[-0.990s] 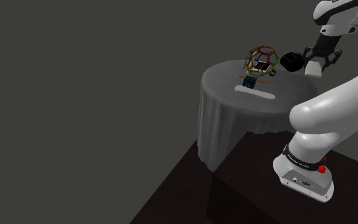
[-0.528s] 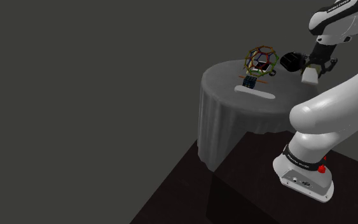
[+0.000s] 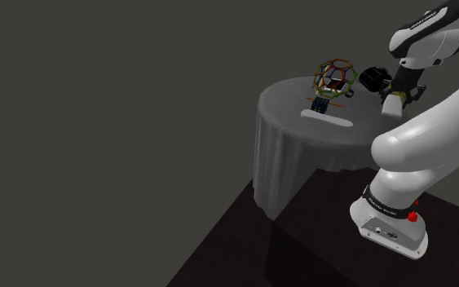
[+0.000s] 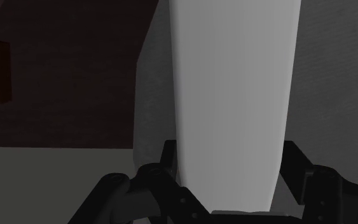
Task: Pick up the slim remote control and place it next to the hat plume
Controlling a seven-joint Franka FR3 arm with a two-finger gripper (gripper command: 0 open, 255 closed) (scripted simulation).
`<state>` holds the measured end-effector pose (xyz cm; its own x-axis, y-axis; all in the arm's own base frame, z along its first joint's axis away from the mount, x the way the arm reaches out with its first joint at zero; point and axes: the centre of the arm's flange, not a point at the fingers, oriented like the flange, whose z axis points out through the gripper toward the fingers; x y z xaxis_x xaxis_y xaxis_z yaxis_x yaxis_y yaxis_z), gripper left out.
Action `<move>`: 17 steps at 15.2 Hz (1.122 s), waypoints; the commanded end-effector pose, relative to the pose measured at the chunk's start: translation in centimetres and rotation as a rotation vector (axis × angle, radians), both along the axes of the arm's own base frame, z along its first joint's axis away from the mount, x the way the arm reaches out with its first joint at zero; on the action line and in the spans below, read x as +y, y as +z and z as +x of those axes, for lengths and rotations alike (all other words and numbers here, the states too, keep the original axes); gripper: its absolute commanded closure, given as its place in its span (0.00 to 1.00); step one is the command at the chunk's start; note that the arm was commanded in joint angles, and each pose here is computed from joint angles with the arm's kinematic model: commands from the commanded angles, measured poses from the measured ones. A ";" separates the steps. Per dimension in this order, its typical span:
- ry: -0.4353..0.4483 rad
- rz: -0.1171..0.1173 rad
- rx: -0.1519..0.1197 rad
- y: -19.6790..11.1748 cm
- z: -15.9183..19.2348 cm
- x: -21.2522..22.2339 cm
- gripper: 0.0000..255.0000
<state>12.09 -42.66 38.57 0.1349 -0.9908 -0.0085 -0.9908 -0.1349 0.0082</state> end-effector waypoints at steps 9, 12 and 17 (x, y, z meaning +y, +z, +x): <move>0.000 -0.001 0.000 -4.5 -0.1 0.1 1.00; 0.000 -0.001 0.000 -4.5 -0.1 0.1 1.00; 0.000 -0.001 0.000 -4.5 -0.1 0.1 0.00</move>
